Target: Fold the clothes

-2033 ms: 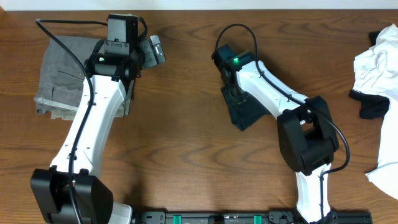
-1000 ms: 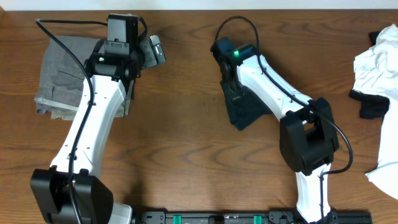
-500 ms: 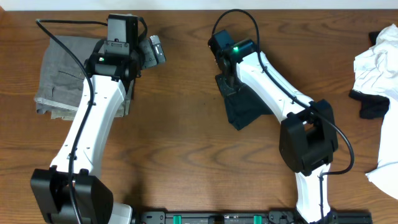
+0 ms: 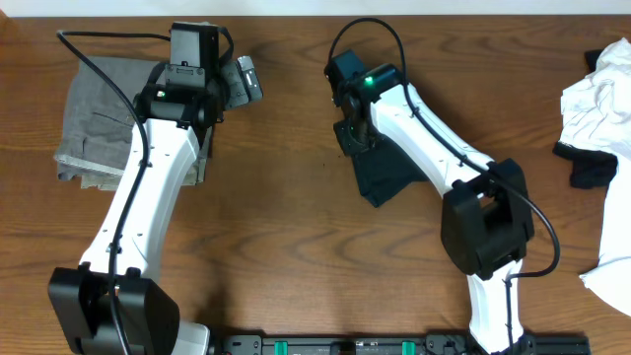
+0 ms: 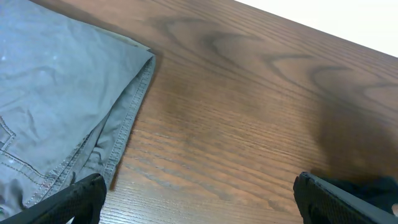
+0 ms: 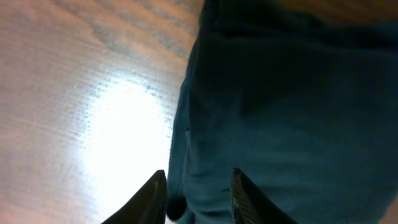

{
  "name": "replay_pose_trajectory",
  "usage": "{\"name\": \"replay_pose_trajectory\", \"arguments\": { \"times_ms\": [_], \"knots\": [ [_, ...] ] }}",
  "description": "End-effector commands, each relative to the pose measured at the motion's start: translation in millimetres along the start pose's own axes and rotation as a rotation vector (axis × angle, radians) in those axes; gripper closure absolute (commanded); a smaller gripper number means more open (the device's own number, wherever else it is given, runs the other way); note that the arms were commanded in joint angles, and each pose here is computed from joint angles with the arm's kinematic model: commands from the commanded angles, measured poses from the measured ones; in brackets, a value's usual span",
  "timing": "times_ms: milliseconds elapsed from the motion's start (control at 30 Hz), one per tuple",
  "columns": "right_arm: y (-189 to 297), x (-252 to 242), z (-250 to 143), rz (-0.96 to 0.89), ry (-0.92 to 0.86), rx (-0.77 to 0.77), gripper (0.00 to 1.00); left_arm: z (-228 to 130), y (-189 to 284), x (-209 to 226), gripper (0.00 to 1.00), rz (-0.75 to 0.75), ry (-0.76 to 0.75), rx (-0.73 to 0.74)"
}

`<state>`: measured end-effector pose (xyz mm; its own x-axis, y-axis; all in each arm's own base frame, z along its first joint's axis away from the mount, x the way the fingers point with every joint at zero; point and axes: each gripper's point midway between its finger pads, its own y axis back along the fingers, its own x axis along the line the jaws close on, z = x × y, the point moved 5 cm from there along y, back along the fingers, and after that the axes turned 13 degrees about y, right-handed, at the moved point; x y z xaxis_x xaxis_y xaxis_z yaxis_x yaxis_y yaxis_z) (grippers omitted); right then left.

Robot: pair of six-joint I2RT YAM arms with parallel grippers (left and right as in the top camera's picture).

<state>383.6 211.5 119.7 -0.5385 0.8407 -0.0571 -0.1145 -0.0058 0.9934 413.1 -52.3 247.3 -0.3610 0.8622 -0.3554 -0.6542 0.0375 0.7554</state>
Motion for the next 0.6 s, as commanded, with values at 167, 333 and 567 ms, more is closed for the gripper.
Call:
{"name": "replay_pose_trajectory", "arguments": {
  "times_ms": [167,333,567],
  "knots": [
    [54,-43,-10,0.337,-0.046,-0.136,0.98,1,-2,2,0.02,0.015,0.003,-0.002],
    [45,-63,-27,0.518,-0.059,-0.156,0.99,1,-2,2,0.02,0.015,0.003,-0.002],
    [5,-83,-56,0.620,-0.076,-0.176,0.99,1,-2,2,0.02,0.015,0.003,-0.002]
  ]
}}
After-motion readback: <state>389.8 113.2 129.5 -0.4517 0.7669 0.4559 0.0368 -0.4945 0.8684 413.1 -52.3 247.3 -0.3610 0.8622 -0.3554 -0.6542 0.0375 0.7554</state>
